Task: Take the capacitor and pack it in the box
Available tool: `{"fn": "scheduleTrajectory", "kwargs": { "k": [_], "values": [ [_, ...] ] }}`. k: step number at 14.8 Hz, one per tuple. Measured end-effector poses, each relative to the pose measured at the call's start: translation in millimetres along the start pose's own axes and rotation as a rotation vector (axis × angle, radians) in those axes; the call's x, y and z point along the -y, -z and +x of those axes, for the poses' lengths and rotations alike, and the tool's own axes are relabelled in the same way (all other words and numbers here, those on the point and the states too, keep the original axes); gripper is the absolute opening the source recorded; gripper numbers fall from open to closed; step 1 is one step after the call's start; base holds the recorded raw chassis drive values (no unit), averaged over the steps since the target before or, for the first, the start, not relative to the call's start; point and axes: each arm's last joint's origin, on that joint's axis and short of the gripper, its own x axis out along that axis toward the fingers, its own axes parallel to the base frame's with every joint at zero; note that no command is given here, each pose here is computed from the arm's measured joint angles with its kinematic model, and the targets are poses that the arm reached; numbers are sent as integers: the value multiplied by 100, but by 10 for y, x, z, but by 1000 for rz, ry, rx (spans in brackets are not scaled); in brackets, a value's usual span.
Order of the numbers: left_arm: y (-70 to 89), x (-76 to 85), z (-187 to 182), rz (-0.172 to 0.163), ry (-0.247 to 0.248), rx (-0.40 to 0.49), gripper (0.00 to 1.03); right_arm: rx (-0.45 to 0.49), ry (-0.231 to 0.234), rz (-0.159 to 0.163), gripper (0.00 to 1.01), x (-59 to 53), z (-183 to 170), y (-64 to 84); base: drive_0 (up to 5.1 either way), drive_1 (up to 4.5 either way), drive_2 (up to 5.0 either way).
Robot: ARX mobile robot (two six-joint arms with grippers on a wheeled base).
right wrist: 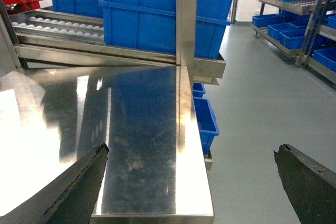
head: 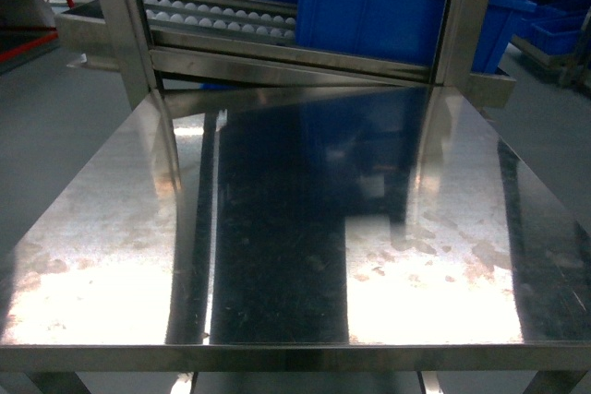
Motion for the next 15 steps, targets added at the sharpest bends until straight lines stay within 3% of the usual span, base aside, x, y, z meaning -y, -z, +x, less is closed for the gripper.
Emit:
{"fn": "scheduleTrajectory", "kwargs": {
  "k": [3,13,15],
  "values": [
    [67,0,-49,0,0,11,45,0,0,0,98,0,0,0,0,0,0],
    [63,0,-173,0,0,20,45,0,0,0,98,0,0,0,0,0,0],
    [129,1,-247,0,3,-37,45,0,0,0,98,0,0,0,0,0,0]
  ]
}}
